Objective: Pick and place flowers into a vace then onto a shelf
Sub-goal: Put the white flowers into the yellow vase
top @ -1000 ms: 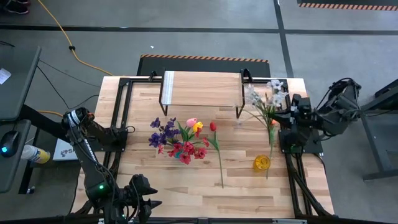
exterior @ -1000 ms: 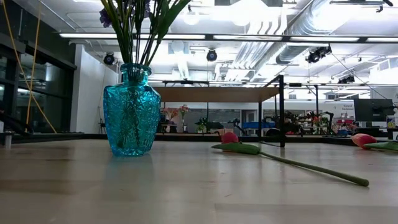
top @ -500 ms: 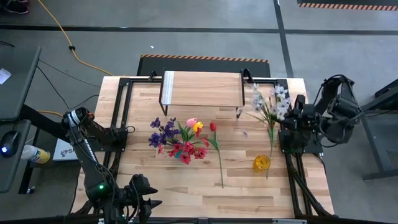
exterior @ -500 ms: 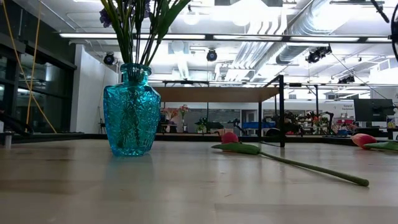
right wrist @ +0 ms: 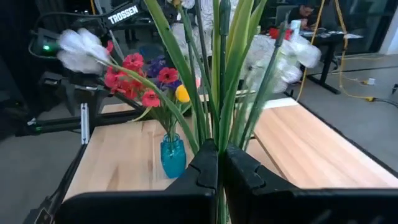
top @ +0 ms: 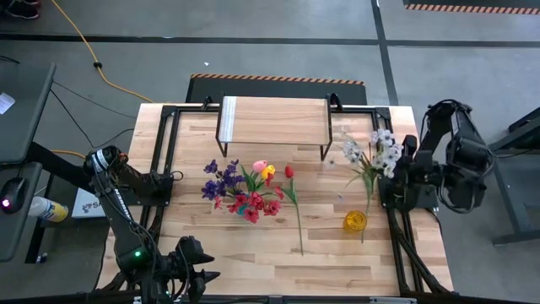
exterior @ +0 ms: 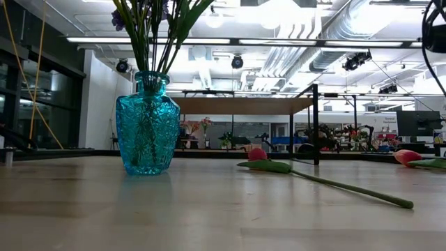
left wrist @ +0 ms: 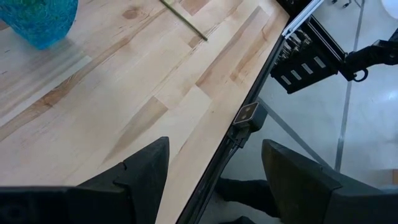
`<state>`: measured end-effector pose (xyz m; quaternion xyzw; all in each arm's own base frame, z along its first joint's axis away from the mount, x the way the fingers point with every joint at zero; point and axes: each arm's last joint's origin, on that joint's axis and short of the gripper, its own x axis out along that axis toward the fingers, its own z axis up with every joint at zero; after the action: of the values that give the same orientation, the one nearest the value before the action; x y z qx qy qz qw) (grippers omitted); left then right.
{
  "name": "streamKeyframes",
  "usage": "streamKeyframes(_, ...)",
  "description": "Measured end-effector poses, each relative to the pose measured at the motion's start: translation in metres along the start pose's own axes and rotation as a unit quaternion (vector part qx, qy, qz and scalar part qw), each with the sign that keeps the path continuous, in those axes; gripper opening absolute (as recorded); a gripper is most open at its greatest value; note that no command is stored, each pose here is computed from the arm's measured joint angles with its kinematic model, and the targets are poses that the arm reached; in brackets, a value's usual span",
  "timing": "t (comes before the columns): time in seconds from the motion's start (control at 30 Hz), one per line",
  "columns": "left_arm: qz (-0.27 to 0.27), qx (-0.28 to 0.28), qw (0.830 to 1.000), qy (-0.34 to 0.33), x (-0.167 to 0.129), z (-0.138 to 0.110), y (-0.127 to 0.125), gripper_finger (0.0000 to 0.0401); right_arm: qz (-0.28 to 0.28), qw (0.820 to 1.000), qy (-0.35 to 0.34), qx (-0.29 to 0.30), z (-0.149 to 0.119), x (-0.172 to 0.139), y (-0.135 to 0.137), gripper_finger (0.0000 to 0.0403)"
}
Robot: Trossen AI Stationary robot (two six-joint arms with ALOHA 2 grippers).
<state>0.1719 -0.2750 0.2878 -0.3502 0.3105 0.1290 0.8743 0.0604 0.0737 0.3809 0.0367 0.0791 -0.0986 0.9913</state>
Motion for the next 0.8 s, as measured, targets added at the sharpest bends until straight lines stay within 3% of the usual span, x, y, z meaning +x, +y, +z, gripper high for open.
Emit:
streamKeyframes(0.23, -0.004, -0.003, 1.0, 0.0, 0.0, 0.0, -0.001, 0.0287, 0.013, 1.0, 0.011, 0.019, -0.006, 0.0, -0.002, 0.0001)
streamKeyframes(0.43, -0.004, -0.004, 1.0, 0.0, 0.0, 0.0, -0.001, 0.0287, -0.016, 0.999, -0.032, 0.032, -0.052, 0.011, 0.015, 0.0001)
streamKeyframes(0.8, -0.013, -0.012, 1.0, 0.001, 0.0, 0.0, -0.003, 0.0287, -0.012, 0.994, -0.08, 0.071, -0.102, 0.009, 0.025, 0.0)
